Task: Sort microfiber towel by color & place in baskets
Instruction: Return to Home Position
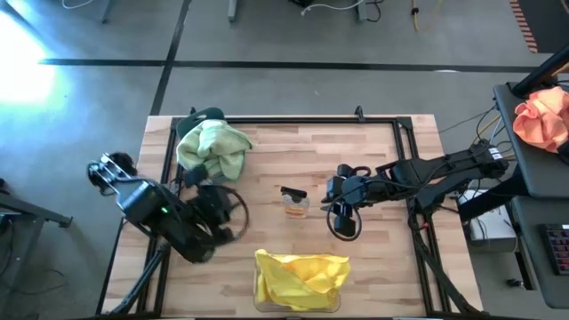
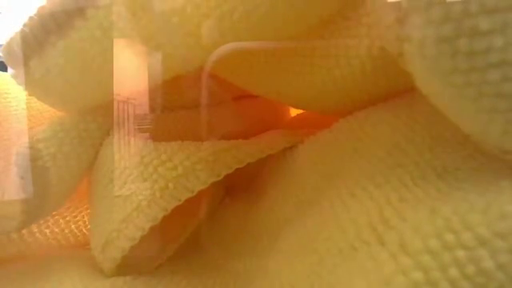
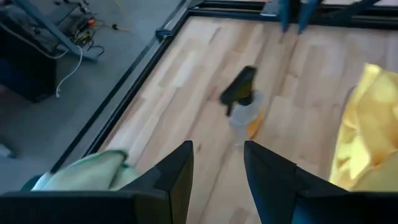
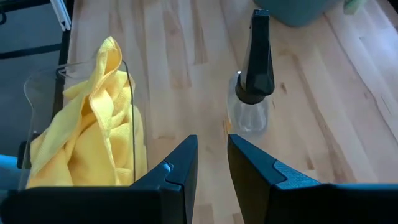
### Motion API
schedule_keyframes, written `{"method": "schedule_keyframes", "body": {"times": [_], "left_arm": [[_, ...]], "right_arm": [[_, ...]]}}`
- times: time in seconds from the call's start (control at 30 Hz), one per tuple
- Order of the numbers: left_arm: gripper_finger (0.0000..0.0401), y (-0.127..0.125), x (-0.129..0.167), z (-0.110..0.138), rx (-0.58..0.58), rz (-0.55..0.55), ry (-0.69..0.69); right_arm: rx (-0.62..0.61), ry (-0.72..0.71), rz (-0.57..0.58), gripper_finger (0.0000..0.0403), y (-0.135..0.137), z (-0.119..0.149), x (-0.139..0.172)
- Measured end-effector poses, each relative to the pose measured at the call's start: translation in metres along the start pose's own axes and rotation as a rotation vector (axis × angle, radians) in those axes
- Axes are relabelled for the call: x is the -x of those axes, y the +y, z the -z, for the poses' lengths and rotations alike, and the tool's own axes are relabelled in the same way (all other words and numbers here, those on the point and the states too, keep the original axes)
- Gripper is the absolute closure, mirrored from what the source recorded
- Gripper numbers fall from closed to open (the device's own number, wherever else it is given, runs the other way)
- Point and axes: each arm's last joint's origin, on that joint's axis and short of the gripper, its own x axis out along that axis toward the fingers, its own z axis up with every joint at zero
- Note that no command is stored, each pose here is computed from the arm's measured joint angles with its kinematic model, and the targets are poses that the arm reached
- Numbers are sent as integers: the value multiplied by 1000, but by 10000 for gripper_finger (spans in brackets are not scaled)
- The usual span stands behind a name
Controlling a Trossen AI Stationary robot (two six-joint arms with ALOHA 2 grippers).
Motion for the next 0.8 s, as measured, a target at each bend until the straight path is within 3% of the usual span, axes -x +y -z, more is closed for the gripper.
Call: {"method": "schedule_keyframes", "body": {"times": [0.17,0.33,0.57,0.67,0.8], "left_arm": [[274,40,5,28,65,-11,5],[274,67,3,55,51,-28,-30],[274,85,-3,88,-40,42,103],[274,85,-7,97,46,96,178],[274,85,-14,110,-131,95,211]], "right_arm": [[-29,-4,-2,321,0,0,0],[-11,-7,-1,321,0,-1,0],[-12,-9,8,321,-1,-1,0],[-12,-8,8,321,0,-1,-1],[13,-37,-2,321,1,-4,-1]]}}
